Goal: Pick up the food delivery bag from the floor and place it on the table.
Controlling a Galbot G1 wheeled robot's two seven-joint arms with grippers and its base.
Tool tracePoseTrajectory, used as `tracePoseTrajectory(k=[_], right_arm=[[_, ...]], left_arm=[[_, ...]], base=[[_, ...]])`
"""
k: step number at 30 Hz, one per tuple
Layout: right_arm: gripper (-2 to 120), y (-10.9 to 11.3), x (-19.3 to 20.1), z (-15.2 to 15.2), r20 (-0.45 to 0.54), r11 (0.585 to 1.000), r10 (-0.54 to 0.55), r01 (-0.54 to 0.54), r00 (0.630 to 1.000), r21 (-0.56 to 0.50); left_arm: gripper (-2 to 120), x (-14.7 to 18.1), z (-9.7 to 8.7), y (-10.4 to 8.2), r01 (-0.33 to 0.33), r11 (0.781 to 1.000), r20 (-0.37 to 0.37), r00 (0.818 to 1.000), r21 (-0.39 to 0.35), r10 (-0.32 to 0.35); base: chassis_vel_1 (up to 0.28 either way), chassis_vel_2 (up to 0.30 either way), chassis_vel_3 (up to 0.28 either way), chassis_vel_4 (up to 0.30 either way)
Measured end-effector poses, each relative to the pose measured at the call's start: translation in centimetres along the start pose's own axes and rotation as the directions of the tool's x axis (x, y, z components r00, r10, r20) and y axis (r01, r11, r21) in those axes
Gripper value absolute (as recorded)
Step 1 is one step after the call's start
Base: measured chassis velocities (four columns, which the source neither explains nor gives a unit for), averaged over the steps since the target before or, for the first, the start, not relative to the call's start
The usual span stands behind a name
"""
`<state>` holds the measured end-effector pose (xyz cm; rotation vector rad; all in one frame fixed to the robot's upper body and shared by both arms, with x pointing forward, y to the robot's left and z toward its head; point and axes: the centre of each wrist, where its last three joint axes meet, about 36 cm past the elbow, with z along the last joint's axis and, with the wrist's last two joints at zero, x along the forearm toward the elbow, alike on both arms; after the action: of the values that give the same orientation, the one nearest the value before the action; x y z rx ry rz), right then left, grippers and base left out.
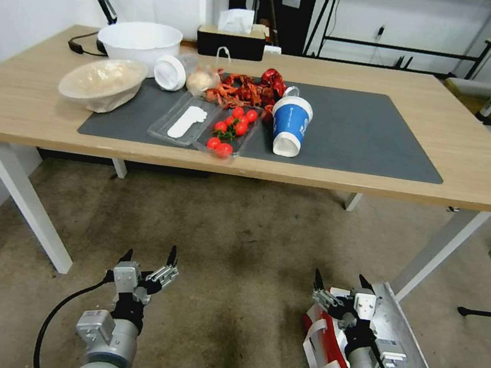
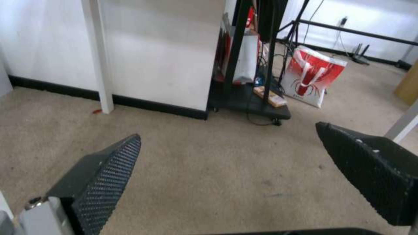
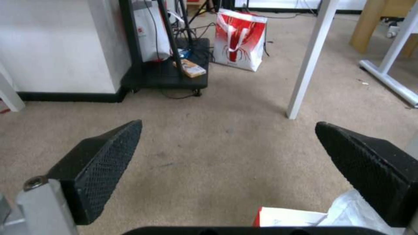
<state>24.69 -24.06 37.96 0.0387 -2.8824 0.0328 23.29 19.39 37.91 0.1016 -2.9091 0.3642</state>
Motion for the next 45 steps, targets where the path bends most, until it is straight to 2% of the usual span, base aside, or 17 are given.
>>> tracePoseTrajectory(k=[45], right_arm=[[100, -0.04, -0.41, 0.68, -0.013, 1.000, -0.007, 0.007, 1.000, 0.007]], left_arm=[[100, -0.08, 0.23, 0.27, 0.012, 1.000, -0.012, 1.000, 0.001, -0.012]], base=[[0.000, 0.000, 0.000, 0.000]])
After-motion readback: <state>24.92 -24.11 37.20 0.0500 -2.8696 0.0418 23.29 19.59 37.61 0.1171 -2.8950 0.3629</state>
